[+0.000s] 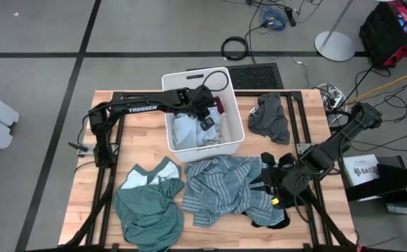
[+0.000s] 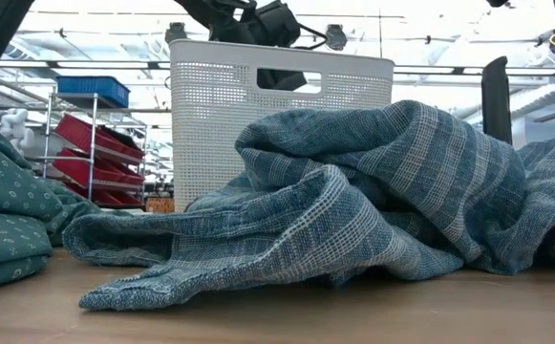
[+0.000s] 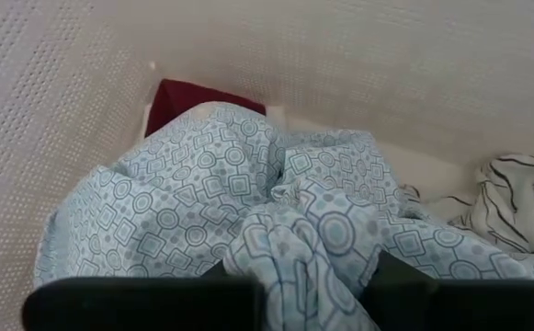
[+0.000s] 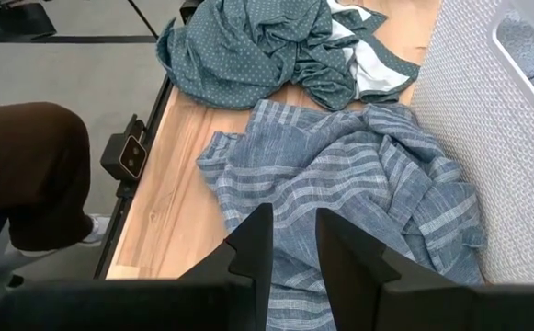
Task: Sort clothes
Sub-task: Put the light blue shirt into the white laundry bin
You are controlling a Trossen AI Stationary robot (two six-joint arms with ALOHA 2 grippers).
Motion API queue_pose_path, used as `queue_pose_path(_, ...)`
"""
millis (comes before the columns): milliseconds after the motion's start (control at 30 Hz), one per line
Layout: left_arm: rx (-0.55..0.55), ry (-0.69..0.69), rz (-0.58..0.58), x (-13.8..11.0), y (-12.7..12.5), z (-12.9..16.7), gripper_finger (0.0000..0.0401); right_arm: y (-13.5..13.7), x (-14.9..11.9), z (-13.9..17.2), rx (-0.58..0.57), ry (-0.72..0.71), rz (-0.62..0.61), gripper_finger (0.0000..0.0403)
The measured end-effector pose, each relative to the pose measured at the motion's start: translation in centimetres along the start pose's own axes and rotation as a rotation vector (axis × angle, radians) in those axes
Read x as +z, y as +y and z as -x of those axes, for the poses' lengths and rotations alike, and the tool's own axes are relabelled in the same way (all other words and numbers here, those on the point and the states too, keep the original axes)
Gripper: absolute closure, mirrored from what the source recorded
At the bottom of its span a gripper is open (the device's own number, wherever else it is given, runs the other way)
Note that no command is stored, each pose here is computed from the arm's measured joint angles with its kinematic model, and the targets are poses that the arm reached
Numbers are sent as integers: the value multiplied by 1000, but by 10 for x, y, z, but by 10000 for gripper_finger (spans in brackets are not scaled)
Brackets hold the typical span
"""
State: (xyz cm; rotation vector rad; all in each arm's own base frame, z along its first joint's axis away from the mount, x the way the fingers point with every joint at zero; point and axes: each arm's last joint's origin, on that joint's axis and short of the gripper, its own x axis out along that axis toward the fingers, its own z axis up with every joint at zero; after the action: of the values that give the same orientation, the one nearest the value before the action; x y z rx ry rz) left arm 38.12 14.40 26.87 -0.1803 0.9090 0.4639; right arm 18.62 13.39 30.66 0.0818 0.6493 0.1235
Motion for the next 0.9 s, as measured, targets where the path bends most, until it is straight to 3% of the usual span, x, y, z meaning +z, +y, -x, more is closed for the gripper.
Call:
queue_pose_path(533, -17, -8, -31, -1, -15, 2, 324, 0, 0, 0, 0, 0, 0, 328)
queue_pose_path(900, -31, -45, -47, 8, -26, 12, 239, -1, -1, 0, -5, 12, 2, 328)
